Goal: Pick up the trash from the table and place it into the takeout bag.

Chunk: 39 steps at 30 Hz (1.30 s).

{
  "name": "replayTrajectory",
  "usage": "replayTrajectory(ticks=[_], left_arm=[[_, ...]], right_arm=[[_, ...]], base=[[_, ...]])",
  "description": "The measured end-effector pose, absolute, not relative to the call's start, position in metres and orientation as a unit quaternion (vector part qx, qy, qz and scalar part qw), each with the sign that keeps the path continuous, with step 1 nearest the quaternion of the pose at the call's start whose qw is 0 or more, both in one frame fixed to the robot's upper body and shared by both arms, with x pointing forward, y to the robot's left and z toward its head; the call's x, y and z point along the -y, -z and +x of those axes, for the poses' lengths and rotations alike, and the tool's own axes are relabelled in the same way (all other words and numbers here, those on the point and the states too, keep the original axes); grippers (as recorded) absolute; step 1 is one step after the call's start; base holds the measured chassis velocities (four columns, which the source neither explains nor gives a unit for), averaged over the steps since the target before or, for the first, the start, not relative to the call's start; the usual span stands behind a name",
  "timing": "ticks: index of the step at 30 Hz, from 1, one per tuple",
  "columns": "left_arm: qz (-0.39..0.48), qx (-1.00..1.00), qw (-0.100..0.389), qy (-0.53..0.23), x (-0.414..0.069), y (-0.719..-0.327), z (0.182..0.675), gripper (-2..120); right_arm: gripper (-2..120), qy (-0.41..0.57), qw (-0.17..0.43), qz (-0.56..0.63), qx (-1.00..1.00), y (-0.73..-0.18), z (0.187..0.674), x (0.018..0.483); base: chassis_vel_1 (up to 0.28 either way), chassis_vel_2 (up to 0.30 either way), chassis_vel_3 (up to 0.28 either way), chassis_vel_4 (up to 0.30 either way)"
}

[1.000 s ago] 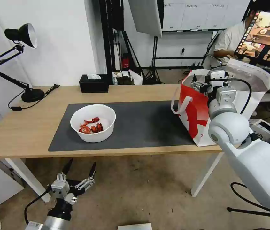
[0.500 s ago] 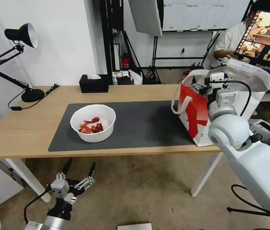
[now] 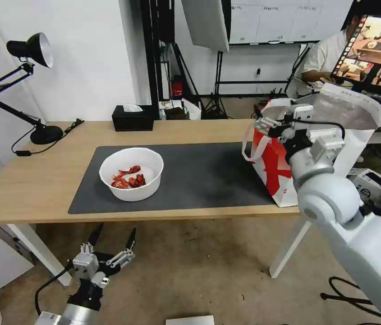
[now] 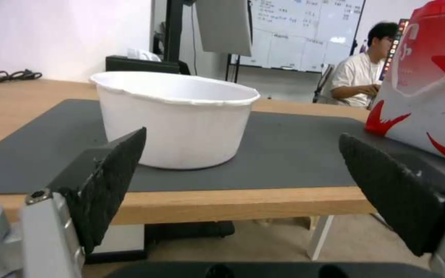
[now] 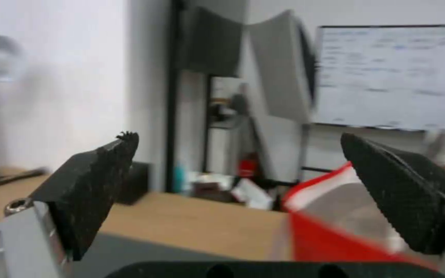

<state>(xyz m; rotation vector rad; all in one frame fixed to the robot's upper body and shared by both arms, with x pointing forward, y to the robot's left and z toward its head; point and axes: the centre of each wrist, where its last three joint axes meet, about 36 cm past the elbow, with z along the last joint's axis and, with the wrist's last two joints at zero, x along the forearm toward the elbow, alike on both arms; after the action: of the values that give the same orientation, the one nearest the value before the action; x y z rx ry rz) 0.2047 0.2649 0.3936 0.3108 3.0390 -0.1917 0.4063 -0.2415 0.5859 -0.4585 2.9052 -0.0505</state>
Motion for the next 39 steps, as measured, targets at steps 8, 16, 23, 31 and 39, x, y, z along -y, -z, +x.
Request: replayTrajectory(ticks=[8, 16, 23, 31, 39], left_arm=[[0.103, -0.992, 0.037, 0.070, -0.259, -0.393, 0.205, 100], [0.105, -0.992, 0.030, 0.070, -0.259, -0.388, 0.203, 100], [0.108, -0.991, 0.033, 0.067, -0.258, -0.384, 0.201, 100], [0.110, -0.991, 0.032, 0.063, -0.260, -0.380, 0.201, 100], [0.110, -0.991, 0.034, 0.062, -0.259, -0.379, 0.203, 100]], right_arm=[[100, -0.017, 0.066, -0.220, -0.973, -0.545, 0.359, 0.239], [100, -0.069, 0.055, -0.213, -0.973, -0.483, 0.313, 0.239], [100, -0.066, 0.032, -0.188, -0.979, -0.435, 0.270, 0.238], [100, -0.043, 0.014, -0.153, -0.987, -0.393, 0.242, 0.240], [100, -0.038, -0.018, -0.103, -0.994, -0.371, 0.226, 0.234]], base=[[0.000, 0.000, 0.000, 0.000], [0.000, 0.000, 0.000, 0.000], [0.000, 0.000, 0.000, 0.000], [0.000, 0.000, 0.000, 0.000], [0.000, 0.000, 0.000, 0.000]])
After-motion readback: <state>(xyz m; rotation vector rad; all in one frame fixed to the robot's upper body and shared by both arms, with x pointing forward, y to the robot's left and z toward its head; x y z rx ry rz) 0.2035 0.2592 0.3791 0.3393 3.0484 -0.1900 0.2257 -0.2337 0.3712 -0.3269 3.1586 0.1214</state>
